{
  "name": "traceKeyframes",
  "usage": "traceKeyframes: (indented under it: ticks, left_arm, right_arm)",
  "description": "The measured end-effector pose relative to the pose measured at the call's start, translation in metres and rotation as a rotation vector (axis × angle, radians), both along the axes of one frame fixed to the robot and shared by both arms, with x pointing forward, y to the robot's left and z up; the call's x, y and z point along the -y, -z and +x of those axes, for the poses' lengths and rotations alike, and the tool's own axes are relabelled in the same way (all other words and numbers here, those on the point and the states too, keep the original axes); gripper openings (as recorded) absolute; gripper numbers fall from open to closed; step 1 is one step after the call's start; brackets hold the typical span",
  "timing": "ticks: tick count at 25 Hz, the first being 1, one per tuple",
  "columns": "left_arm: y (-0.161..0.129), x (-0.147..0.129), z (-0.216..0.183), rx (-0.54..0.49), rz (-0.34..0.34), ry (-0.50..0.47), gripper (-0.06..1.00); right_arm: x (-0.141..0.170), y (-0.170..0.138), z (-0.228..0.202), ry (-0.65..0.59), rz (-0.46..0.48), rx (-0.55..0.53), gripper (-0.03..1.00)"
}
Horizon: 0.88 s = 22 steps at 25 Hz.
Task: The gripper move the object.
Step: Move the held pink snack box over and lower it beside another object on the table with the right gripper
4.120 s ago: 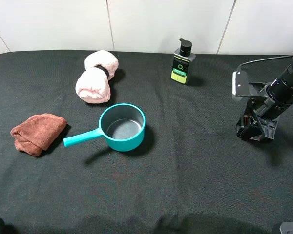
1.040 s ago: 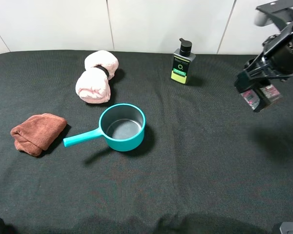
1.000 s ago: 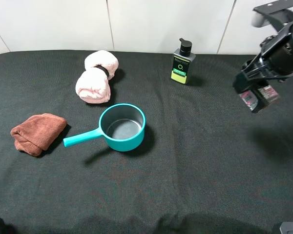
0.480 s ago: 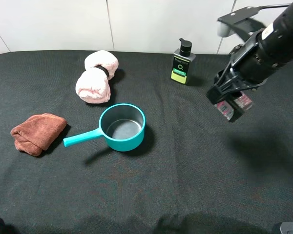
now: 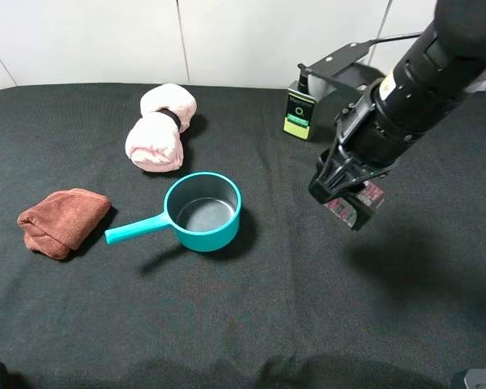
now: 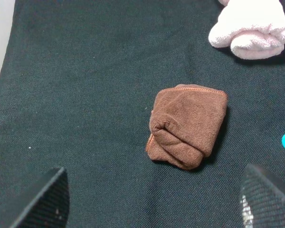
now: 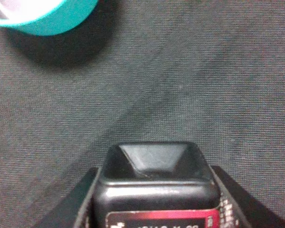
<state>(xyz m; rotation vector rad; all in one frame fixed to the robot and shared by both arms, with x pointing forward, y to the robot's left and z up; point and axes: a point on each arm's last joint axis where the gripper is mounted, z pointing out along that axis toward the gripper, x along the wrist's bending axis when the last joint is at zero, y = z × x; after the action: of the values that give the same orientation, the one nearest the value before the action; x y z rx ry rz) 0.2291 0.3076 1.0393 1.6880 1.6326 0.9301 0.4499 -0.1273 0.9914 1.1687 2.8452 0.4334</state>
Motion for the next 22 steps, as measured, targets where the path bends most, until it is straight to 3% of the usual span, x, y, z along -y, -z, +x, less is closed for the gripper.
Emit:
traceKeyframes:
  ticks: [8, 22]
  left_arm:
    - [0.000, 0.000, 0.000, 0.000, 0.000, 0.000, 0.77]
    - [0.000, 0.000, 0.000, 0.000, 0.000, 0.000, 0.77]
  right_arm:
    - [-0.019, 0.014, -0.008, -0.066, -0.028, -0.008, 0.33]
    - [-0.030, 0.055, 0.002, -0.055, -0.080, -0.076, 0.33]
